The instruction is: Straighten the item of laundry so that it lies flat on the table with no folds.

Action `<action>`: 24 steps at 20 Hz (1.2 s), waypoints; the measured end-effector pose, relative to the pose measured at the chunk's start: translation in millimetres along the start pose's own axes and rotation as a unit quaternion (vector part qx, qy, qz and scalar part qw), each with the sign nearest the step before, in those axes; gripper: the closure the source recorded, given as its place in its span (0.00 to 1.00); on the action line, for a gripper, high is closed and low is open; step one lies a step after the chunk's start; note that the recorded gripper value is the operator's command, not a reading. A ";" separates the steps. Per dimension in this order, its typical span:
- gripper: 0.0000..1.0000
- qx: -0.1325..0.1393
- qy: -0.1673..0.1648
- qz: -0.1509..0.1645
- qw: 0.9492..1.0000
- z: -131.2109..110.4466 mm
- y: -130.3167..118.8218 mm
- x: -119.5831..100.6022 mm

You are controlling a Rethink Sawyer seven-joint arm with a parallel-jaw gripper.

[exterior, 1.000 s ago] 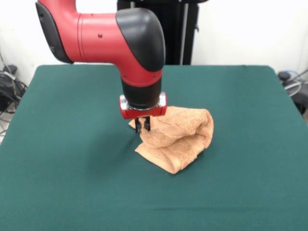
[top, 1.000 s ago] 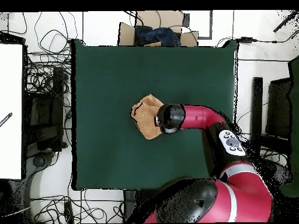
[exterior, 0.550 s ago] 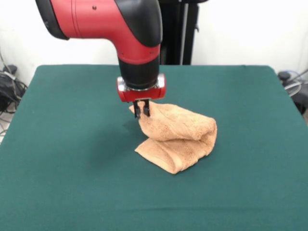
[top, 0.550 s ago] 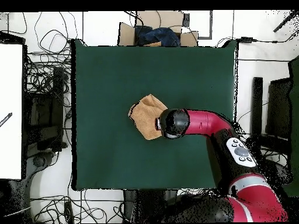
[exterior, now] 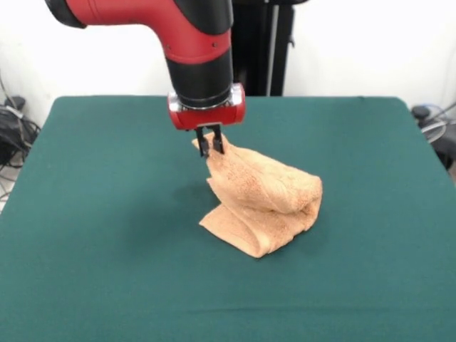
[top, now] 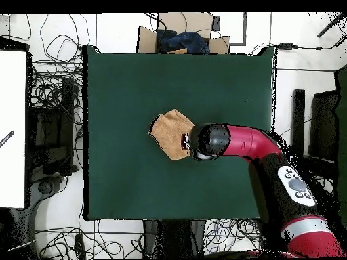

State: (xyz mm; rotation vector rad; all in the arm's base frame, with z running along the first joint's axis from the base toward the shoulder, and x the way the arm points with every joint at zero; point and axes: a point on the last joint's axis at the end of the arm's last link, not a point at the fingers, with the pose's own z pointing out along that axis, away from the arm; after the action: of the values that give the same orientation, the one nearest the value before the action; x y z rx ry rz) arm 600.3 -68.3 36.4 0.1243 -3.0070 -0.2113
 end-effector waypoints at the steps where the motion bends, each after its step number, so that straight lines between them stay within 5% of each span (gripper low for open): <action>1: 1.00 -0.005 0.006 0.002 1.000 -3.9 -0.7 0.0; 12: 1.00 -0.025 0.063 0.022 0.997 -55.4 -32.7 8.2; 24: 1.00 -0.022 0.055 0.013 0.998 -111.6 -89.4 -3.5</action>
State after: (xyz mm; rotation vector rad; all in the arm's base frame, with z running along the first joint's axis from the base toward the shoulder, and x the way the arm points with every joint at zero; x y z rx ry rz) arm 624.9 -171.2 132.7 0.0898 -2.8909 -0.2605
